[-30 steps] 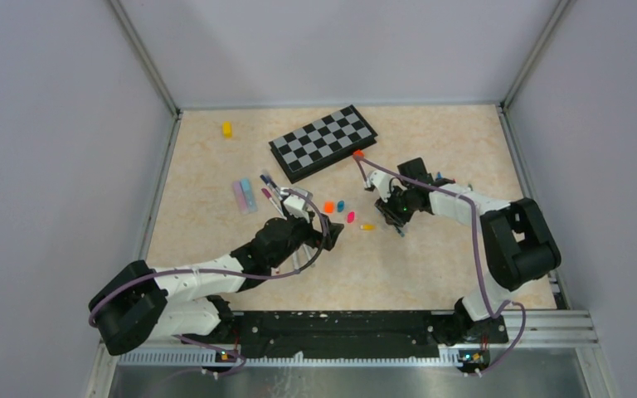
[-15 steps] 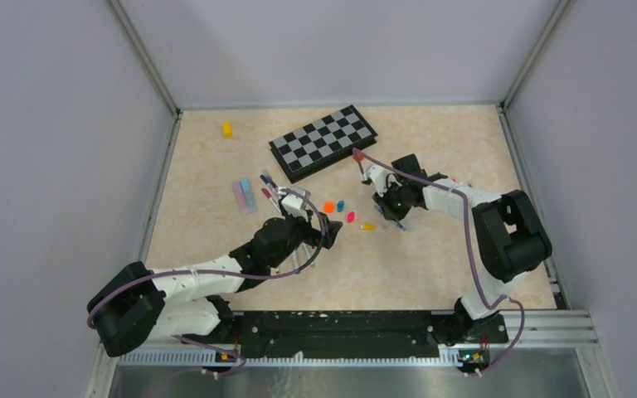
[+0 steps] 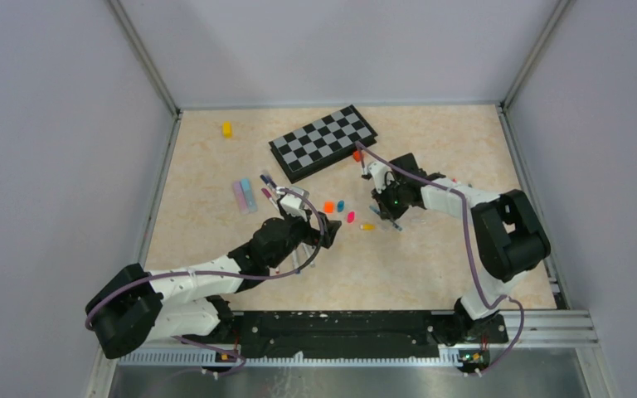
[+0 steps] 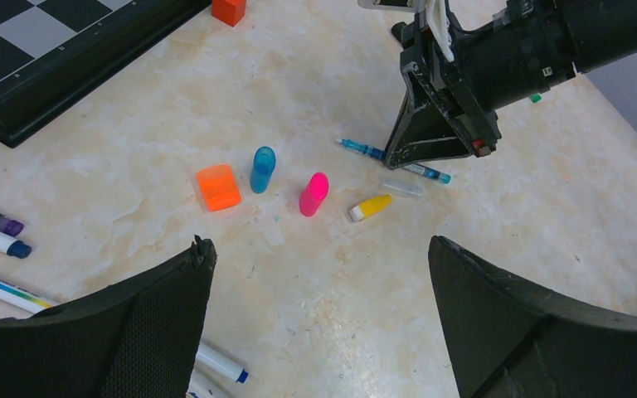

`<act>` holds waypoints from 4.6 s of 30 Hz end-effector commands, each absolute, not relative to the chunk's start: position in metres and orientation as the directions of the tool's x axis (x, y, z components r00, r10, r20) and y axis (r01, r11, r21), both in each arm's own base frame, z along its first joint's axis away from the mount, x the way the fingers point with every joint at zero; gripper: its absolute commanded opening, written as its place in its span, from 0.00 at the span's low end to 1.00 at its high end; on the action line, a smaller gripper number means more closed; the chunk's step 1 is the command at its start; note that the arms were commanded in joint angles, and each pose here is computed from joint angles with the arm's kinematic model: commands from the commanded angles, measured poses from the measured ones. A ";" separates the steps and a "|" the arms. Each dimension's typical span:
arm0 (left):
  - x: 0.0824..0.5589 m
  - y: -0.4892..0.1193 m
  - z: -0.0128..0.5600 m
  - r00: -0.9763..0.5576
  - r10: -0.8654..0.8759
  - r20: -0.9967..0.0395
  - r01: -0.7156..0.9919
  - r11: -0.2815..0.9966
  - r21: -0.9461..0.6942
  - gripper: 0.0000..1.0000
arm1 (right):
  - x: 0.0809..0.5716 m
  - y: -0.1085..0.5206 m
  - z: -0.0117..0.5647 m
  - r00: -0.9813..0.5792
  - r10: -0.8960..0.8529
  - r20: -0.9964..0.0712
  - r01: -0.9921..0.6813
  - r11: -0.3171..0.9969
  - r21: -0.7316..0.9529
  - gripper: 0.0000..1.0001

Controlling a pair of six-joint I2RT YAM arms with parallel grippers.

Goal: Open the pen caps
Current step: Pick up the pen from the center of the board, then place the pen at the center of the board, then pick up the pen from the center of the board.

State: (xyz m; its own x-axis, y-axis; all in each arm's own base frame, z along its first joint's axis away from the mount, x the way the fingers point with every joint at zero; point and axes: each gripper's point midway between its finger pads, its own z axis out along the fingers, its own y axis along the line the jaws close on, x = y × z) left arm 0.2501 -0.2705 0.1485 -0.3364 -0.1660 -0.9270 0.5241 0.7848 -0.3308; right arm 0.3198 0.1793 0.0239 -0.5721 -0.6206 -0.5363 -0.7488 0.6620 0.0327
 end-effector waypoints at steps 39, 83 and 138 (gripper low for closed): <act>0.247 -0.257 0.173 -0.254 -0.228 -0.940 0.537 0.775 -0.333 0.99 | 0.375 -0.082 0.057 -0.764 -0.093 -0.638 -0.131 0.991 0.012 0.00; 0.244 -0.222 0.107 -0.681 -0.190 -0.707 0.207 0.876 -0.435 0.85 | 0.300 0.110 0.174 -0.365 -0.221 -0.905 -0.810 0.554 0.191 0.45; 0.235 -0.203 0.015 -0.918 -0.228 -0.325 -0.207 0.973 -0.099 0.27 | 0.302 0.121 0.135 -0.461 -0.317 -0.829 -0.804 0.545 0.239 0.45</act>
